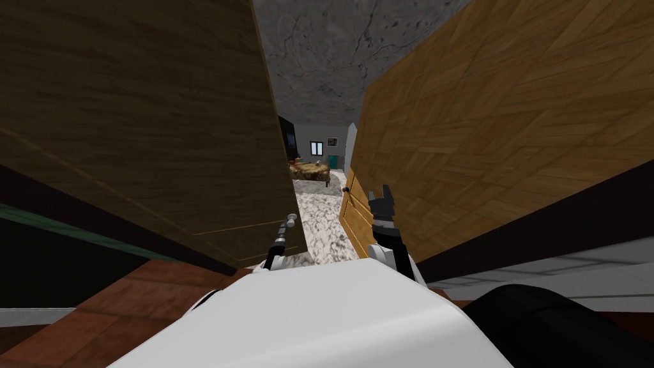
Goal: Push the door open
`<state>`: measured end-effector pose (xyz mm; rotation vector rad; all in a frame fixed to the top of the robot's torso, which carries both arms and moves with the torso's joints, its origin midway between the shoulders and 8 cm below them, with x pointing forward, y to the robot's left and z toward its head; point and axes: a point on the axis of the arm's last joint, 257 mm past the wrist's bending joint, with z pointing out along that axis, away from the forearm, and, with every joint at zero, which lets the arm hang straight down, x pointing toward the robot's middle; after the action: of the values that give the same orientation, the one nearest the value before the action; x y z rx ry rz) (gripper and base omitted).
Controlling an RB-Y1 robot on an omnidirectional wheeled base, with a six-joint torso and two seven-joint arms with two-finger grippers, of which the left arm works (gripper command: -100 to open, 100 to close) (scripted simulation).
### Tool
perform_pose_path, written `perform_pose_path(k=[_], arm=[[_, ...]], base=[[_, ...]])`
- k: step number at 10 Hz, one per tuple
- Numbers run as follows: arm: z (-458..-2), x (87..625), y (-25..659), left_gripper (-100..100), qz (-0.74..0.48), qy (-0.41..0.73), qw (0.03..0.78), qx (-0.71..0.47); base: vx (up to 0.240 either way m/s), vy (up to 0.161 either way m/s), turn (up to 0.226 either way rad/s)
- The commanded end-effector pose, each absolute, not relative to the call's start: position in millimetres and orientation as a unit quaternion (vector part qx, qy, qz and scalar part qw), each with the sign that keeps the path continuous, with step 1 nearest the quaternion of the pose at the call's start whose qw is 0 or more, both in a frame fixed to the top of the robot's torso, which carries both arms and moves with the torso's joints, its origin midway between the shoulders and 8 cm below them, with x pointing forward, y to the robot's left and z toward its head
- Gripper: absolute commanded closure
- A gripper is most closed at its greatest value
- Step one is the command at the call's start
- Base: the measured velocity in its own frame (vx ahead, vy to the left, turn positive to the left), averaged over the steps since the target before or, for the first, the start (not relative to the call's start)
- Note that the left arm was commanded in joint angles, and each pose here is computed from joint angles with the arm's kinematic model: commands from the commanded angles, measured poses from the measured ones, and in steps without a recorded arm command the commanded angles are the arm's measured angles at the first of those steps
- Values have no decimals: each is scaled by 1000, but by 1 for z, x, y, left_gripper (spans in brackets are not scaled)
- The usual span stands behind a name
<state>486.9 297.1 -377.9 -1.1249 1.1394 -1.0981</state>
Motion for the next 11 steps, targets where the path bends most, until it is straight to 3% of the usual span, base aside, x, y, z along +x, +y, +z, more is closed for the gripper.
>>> perform_pose_path(k=[1,11], arm=[[-369,491,295,100,-472,479,569,-473],[-369,487,313,100,-535,367,510,-564]], base=[[0,0,0],[44,5,-34]])
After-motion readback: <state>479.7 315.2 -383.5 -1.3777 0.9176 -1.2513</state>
